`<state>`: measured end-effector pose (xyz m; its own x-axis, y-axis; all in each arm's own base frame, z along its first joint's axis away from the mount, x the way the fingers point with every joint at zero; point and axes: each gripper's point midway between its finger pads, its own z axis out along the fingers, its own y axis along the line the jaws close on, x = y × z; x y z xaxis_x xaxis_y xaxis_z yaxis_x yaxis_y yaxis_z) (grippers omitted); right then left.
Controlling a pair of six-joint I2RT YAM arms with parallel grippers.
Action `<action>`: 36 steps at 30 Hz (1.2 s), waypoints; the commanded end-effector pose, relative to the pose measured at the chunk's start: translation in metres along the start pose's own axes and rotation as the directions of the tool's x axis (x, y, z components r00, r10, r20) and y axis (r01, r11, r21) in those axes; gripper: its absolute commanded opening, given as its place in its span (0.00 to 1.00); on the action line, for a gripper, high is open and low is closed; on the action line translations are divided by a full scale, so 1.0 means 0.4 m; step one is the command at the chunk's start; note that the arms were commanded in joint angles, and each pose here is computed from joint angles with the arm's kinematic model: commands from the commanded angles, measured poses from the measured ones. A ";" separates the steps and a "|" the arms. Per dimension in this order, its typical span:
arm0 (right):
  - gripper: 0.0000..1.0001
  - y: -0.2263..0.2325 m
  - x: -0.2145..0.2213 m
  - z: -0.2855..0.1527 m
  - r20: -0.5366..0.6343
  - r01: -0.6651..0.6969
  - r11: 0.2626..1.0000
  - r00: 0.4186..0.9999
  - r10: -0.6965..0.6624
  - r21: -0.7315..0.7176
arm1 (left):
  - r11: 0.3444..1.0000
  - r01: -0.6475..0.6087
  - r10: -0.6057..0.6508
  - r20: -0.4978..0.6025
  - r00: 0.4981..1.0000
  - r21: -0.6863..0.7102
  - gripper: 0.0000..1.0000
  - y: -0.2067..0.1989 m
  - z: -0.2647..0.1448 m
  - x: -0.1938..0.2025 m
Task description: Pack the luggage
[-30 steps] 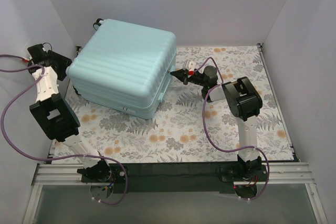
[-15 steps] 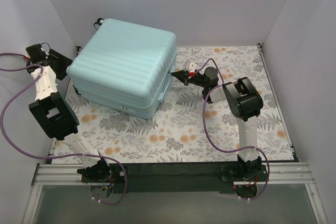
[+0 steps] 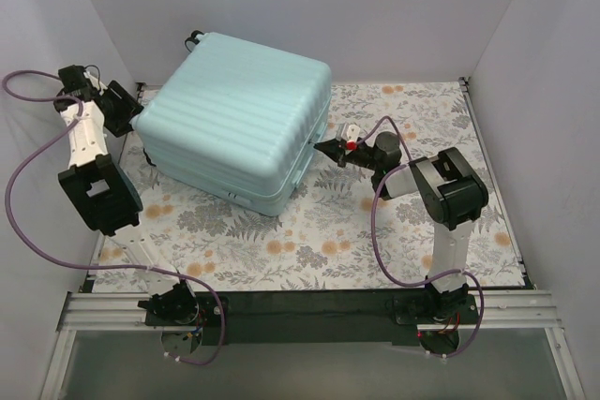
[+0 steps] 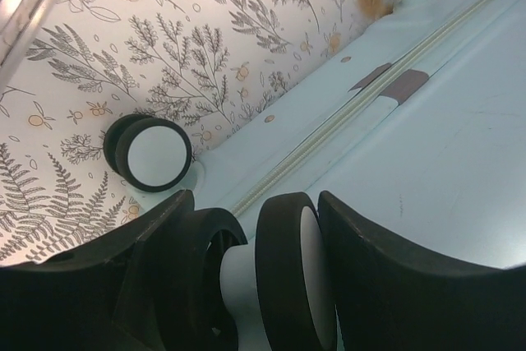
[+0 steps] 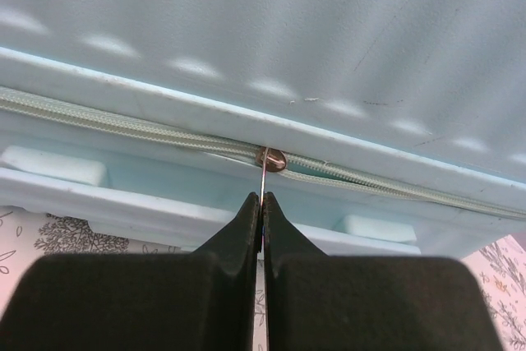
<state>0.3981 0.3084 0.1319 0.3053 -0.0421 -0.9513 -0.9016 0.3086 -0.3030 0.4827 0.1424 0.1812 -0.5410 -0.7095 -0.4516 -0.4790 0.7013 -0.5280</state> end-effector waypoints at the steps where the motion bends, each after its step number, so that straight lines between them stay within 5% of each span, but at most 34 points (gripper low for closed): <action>1: 0.01 0.084 -0.176 0.015 0.221 0.211 0.970 0.958 -0.181 -0.122 | 0.764 -0.374 0.556 -0.242 0.795 0.526 0.00 -0.366 0.040 0.395; 5: 0.01 0.096 -0.186 0.000 0.220 0.209 0.970 0.959 -0.179 -0.125 | 0.830 -0.317 0.451 -0.219 0.865 0.458 0.04 -0.381 0.032 0.330; 7: 0.01 0.091 -0.182 -0.002 0.215 0.205 0.972 0.961 -0.176 -0.119 | 0.876 -0.246 0.338 -0.163 0.927 0.416 0.25 -0.381 0.011 0.262; 9: 0.01 0.083 -0.181 -0.002 0.214 0.203 0.973 0.961 -0.175 -0.114 | 0.921 -0.092 0.155 -0.140 0.978 0.379 0.34 -0.348 -0.001 0.198; 16: 0.01 0.061 -0.173 -0.001 0.209 0.196 0.975 0.963 -0.172 -0.103 | 0.961 0.025 -0.029 0.010 1.000 0.275 0.52 -0.330 -0.073 0.085; 21: 0.01 0.047 -0.172 -0.006 0.207 0.203 0.975 0.962 -0.180 -0.095 | 0.957 0.040 -0.040 -0.004 0.999 0.286 0.80 -0.343 -0.101 0.101; 27: 0.01 0.042 -0.174 -0.009 0.209 0.211 0.973 0.960 -0.187 -0.095 | 0.958 0.019 -0.024 0.011 1.000 0.287 0.82 -0.348 -0.160 0.109; 31: 0.01 0.041 -0.172 -0.007 0.208 0.210 0.973 0.960 -0.186 -0.095 | 0.964 0.057 -0.066 0.025 0.997 0.259 0.61 -0.316 -0.169 0.094; 36: 0.01 0.037 -0.170 -0.009 0.203 0.218 0.972 0.959 -0.196 -0.092 | 0.960 0.077 -0.098 0.067 0.993 0.269 0.62 -0.296 -0.202 0.049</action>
<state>0.3896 0.2919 0.1338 0.2939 -0.0469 -0.9547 -0.9046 0.3089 -0.2937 0.4784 0.1191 0.1981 -0.3521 -0.8569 -0.3766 -0.6168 0.5150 -0.5952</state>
